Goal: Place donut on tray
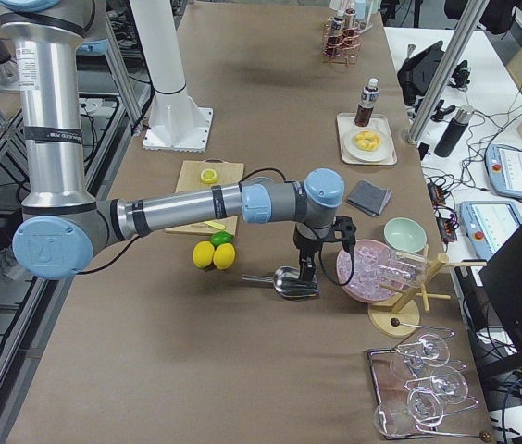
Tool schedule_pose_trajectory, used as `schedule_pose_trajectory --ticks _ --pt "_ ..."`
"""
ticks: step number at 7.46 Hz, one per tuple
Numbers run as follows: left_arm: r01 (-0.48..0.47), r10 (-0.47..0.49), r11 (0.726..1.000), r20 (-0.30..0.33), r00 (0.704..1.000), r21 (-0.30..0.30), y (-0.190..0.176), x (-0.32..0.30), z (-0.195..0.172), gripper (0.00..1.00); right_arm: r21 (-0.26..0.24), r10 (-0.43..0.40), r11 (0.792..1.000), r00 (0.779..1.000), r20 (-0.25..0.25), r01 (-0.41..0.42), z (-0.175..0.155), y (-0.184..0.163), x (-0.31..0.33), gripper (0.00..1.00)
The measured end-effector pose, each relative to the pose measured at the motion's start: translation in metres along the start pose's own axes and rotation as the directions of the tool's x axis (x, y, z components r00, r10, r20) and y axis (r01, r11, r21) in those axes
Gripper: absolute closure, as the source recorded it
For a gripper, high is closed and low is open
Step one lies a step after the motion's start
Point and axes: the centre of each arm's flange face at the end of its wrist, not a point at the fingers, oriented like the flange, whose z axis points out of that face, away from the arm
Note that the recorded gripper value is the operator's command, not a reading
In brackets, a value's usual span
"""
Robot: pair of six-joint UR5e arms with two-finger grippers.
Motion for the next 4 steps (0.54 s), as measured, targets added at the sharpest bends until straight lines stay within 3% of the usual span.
schedule_pose_trajectory --ticks 4 --pt "0.002 -0.002 1.000 0.000 1.000 0.001 0.001 -0.001 -0.001 0.02 0.007 0.014 1.000 1.000 -0.001 -0.014 -0.003 0.018 0.032 0.00"
